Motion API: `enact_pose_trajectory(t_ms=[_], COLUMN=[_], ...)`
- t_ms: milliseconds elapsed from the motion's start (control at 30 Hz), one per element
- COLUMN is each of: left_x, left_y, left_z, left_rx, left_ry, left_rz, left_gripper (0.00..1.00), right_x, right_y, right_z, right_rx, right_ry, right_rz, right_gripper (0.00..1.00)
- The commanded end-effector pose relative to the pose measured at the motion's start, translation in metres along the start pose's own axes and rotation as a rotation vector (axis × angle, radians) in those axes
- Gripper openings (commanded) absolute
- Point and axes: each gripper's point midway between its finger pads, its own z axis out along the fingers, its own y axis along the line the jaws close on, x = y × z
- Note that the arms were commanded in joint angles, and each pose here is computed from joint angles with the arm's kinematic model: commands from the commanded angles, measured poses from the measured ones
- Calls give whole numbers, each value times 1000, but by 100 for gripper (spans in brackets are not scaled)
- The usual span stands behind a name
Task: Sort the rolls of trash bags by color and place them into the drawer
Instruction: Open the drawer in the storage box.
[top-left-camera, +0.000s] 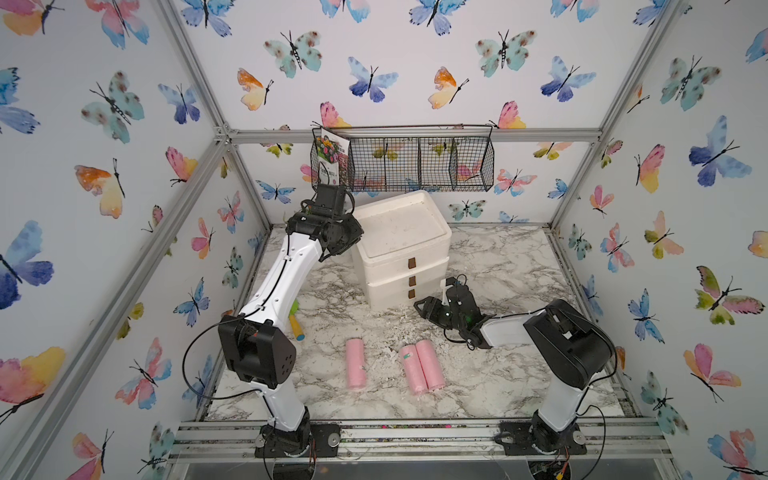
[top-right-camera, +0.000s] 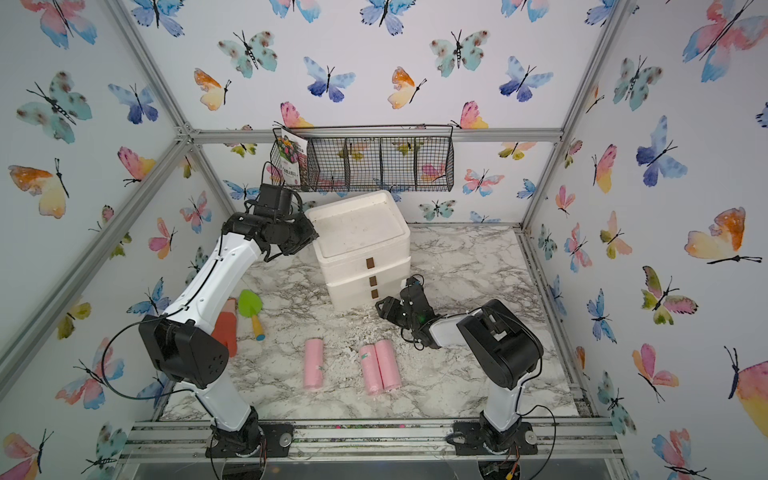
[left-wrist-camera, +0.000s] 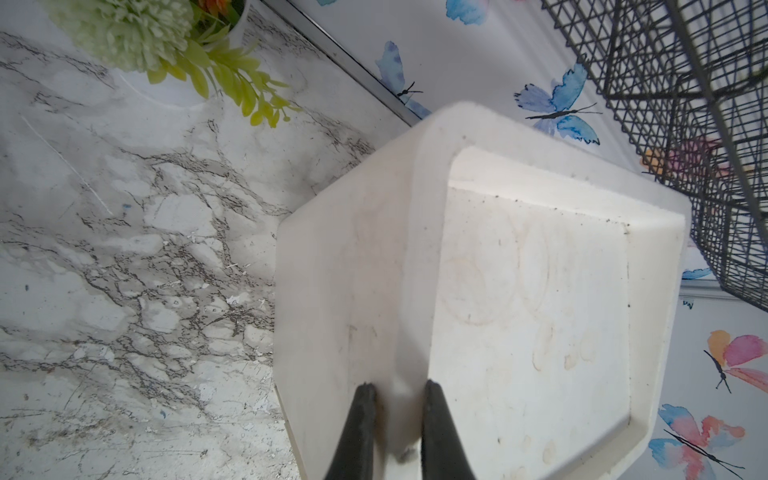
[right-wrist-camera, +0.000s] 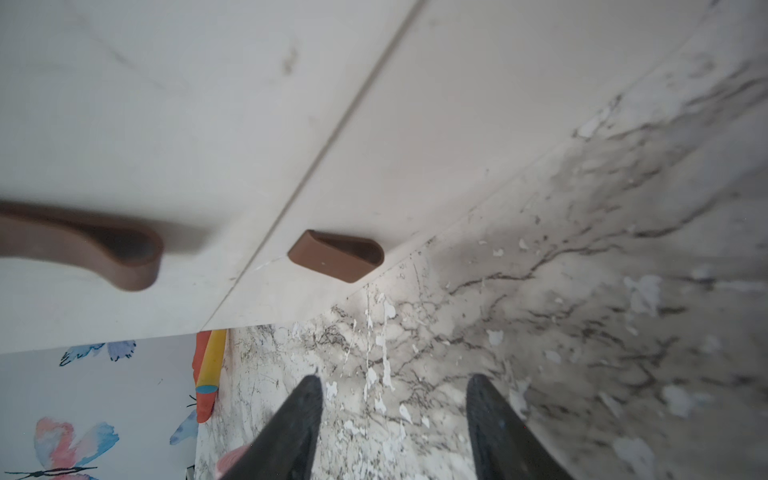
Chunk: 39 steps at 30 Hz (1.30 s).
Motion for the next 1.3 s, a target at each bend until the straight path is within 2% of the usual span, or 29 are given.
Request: enact_pose_trajectory(t_ms=[0,800,1267], left_x=[12,8,5], left_y=[-41,-46,-51], left_z=[21,20,17], left_rx=[143,152,162], left_ry=[55,53,47], left_rz=[-4,4,3], left_gripper=[0,0,0], right_x=[-17,-27,-36], right_y=[29,18,26], right_z=[4,31,33], right_rx=[-112,-105,-237], right_ry=[-45,-48,-72], right_rz=[-54,-158,-206], right_gripper=[59,57,51])
